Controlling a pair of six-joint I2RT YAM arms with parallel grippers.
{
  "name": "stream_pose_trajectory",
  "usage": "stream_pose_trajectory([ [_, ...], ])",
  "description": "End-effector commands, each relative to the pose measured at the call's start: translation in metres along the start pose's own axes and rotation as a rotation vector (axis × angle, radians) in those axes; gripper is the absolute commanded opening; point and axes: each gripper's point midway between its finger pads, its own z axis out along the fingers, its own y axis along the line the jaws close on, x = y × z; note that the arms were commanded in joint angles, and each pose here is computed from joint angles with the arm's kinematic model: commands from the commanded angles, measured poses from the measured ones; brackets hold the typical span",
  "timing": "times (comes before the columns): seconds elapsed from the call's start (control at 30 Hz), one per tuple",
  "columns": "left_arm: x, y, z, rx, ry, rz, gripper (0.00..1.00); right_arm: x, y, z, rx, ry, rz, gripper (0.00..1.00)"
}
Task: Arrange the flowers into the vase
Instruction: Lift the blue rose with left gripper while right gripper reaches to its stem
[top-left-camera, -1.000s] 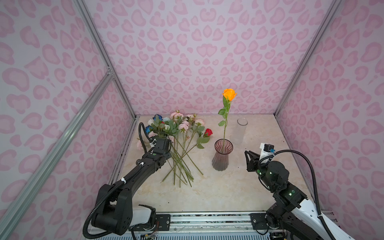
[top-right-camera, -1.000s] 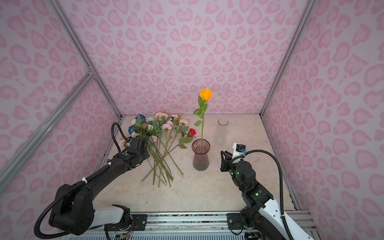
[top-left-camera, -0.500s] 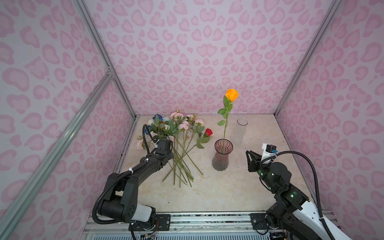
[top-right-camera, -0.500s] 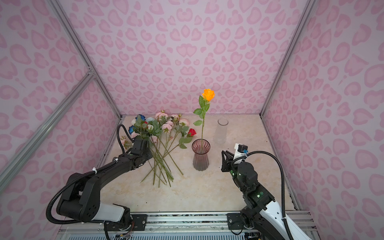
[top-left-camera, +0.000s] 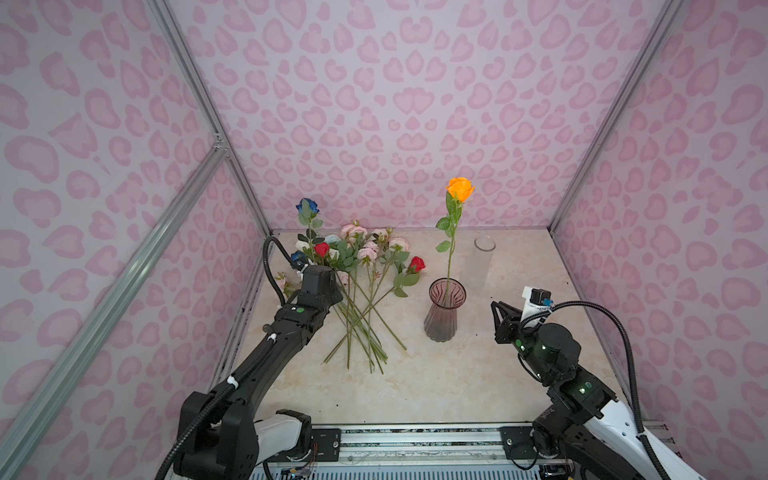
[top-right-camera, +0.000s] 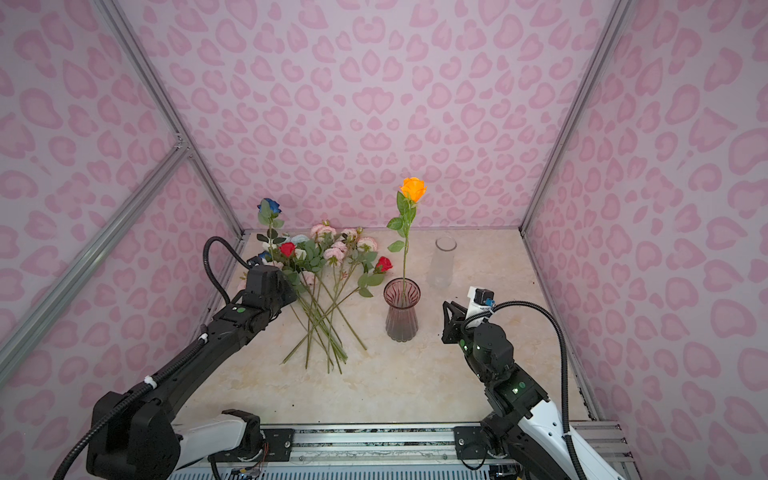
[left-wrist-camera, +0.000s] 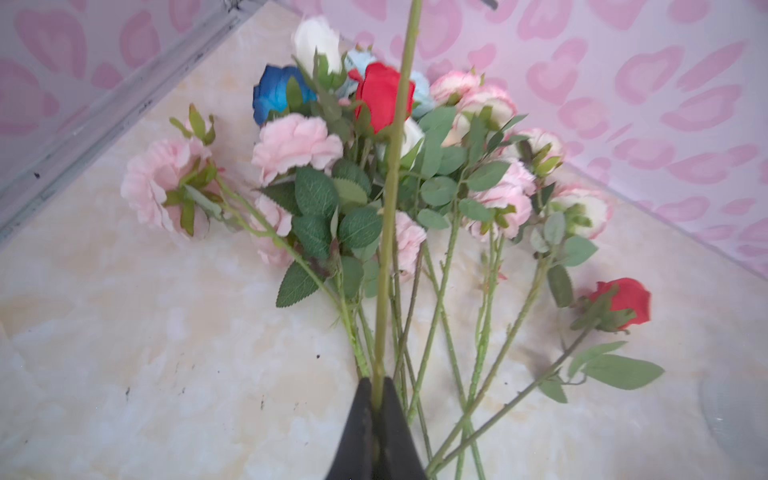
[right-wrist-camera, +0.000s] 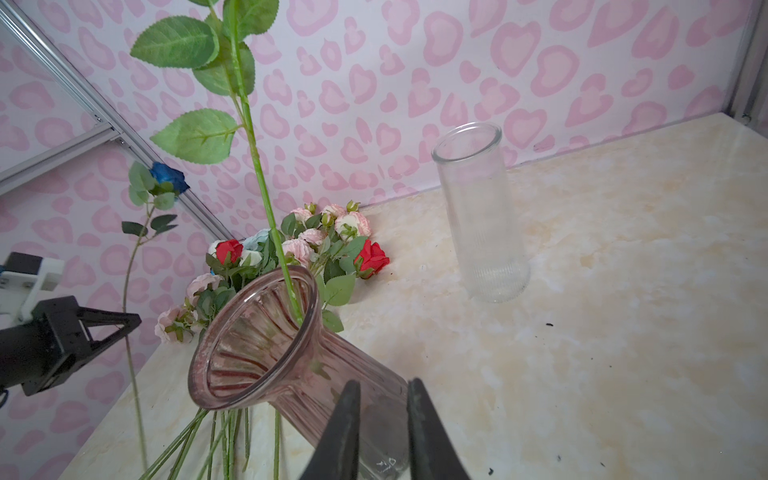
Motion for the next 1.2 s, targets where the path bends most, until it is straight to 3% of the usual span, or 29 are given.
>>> stream_pose_trajectory([
  [0.0,-0.027,0.001,-0.019,-0.020,-0.070,0.037,0.04,-0.008,0.005,-0.001,-0.022,-0.038,0.016,0.22],
  [0.13,-0.060,-0.014,-0.049,0.042,-0.152,0.062,0.04,-0.015,0.009,-0.003,-0.039,-0.052,0.008,0.22],
  [0.27,-0.078,-0.048,-0.092,0.247,-0.241,0.107,0.04,-0.028,0.025,-0.007,-0.099,-0.063,-0.028,0.23],
  [0.43,-0.068,-0.096,-0.154,0.589,-0.344,0.187,0.03,-0.049,0.055,-0.014,-0.213,-0.071,-0.084,0.25],
  [0.6,-0.049,-0.136,-0.207,0.883,-0.355,0.258,0.03,-0.071,0.096,-0.021,-0.360,-0.077,-0.142,0.28],
  [0.83,-0.018,-0.171,-0.240,1.067,-0.303,0.348,0.03,-0.085,0.172,-0.032,-0.574,-0.049,-0.203,0.41],
  [1.17,0.006,-0.205,-0.250,1.198,-0.277,0.307,0.03,-0.091,0.256,-0.029,-0.782,-0.031,-0.137,0.42],
])
